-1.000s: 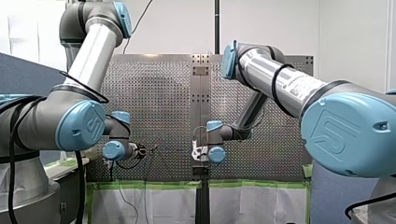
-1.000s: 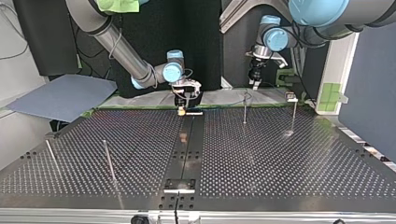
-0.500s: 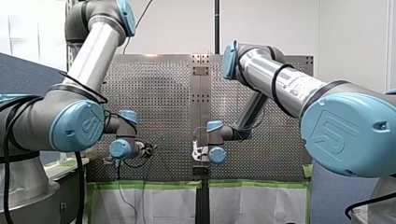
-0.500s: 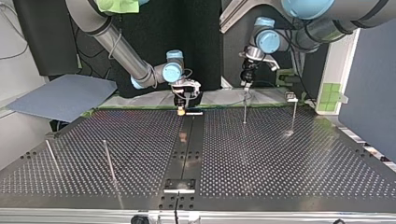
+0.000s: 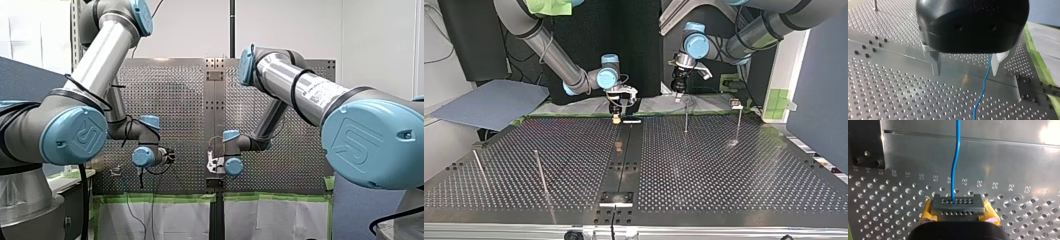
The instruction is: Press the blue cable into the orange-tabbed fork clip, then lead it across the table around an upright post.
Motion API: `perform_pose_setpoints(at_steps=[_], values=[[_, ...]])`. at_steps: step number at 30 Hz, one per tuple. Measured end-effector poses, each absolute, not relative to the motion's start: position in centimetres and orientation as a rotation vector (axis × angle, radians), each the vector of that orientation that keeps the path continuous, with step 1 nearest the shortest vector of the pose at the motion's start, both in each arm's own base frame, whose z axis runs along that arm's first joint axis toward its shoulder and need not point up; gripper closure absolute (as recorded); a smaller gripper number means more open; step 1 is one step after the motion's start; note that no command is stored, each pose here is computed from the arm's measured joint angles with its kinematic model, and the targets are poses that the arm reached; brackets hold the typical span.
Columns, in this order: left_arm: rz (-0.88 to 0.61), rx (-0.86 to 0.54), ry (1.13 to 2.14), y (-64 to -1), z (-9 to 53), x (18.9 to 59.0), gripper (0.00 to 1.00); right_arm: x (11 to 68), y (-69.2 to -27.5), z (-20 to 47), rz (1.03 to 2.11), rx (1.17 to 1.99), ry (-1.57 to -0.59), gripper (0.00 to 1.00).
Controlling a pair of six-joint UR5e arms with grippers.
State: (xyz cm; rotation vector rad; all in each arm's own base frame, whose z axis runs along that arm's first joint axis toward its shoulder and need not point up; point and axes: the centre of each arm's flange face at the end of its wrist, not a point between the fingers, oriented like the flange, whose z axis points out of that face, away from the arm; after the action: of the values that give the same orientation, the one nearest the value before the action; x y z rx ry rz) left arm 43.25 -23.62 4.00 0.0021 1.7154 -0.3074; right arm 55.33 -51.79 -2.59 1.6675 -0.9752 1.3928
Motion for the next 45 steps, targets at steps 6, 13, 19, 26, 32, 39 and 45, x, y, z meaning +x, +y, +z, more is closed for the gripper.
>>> perform_pose_setpoints(at_steps=[6, 13, 19, 26, 32, 39, 45], values=[[-0.295, 0.003, 1.702, -25.2, 4.4, 43.4, 0.00, 55.3, -51.8, -2.6, 1.394, 1.667, -0.978, 1.00], [-0.231, -0.025, 1.695, -25.1, 4.9, 44.4, 0.00, 55.3, -51.8, -2.7, 1.394, 1.667, -0.979, 1.00], [-0.171, -0.049, 1.714, -24.8, 3.7, 44.8, 0.00, 55.3, -51.8, -2.7, 1.394, 1.667, -0.979, 1.00], [-0.127, -0.050, 1.700, -25.1, 2.2, 46.7, 0.00, 55.3, -51.8, -2.8, 1.394, 1.671, -0.979, 1.00], [-0.109, -0.060, 1.721, -25.3, 0.6, 48.0, 0.00, 55.3, -51.8, -2.8, 1.393, 1.673, -0.979, 1.00], [-0.084, -0.062, 1.741, -25.7, -0.8, 49.0, 0.00, 55.3, -51.8, -2.8, 1.394, 1.672, -0.979, 1.00], [-0.078, -0.066, 1.730, -26.0, -0.4, 50.3, 0.00, 55.3, -51.8, -2.8, 1.394, 1.672, -0.979, 1.00]])
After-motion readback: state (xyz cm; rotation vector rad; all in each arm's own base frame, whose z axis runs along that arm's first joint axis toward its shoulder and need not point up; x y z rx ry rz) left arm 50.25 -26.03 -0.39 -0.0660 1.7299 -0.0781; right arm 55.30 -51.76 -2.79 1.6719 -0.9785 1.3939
